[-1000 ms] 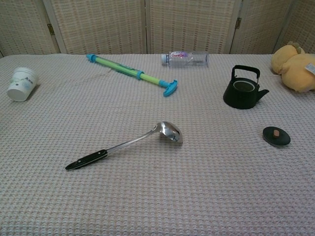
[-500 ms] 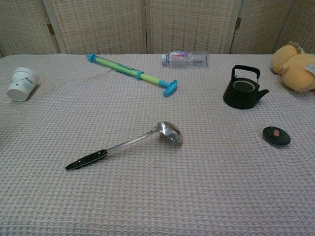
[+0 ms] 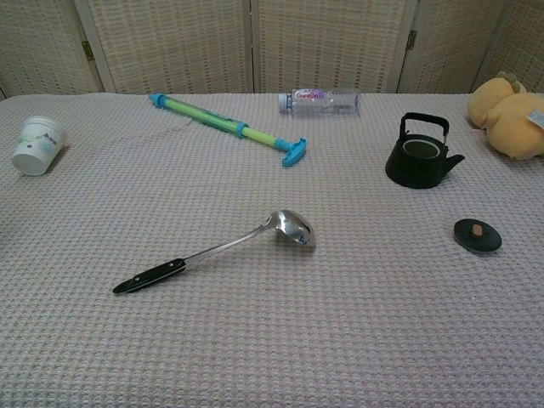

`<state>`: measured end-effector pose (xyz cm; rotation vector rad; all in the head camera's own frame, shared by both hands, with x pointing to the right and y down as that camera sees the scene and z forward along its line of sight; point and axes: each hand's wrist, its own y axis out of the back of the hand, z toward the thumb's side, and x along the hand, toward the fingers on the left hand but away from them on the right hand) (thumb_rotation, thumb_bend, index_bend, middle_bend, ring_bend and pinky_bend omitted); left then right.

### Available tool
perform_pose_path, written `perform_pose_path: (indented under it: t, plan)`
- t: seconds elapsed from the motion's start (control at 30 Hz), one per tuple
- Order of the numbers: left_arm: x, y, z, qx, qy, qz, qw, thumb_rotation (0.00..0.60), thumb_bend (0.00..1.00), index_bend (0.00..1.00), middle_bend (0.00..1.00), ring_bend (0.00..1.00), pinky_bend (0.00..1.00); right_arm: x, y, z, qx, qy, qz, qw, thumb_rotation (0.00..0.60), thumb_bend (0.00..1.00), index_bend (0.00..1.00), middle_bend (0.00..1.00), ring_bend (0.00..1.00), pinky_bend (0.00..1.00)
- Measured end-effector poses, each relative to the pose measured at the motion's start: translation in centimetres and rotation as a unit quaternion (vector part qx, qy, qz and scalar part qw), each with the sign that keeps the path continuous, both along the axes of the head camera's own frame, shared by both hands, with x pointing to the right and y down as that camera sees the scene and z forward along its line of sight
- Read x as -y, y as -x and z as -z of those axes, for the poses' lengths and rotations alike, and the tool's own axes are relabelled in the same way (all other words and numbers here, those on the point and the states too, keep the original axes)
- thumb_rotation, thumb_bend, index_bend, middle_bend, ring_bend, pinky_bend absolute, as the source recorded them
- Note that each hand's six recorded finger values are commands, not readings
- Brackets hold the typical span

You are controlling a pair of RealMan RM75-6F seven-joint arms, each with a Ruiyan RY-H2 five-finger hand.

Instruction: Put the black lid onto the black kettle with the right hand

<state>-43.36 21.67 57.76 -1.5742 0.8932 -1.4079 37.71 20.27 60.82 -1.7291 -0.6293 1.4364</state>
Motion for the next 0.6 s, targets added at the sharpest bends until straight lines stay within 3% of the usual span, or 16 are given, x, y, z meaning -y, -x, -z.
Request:
perform_pose_path:
  t: [0.23,0.6]
  plan:
    - [-0.7,1.1,0.3,0.005,0.002,0.017,0.9998,0.600,0.29,0.22,0.13,0.18,0.08,1.9,3.1,-4.4,-0.006,0.076,0.032,0.9966,0.600,0.33,0.23,0.28,0.92,0.83]
    - [-1.2,2.1,0.8,0.010,0.000,0.035,0.9993,0.600,0.29,0.22,0.13,0.18,0.08,4.4,5.4,-8.6,-0.027,0.094,0.058,0.9935,0.600,0.33,0.29,0.30,0.92,0.84]
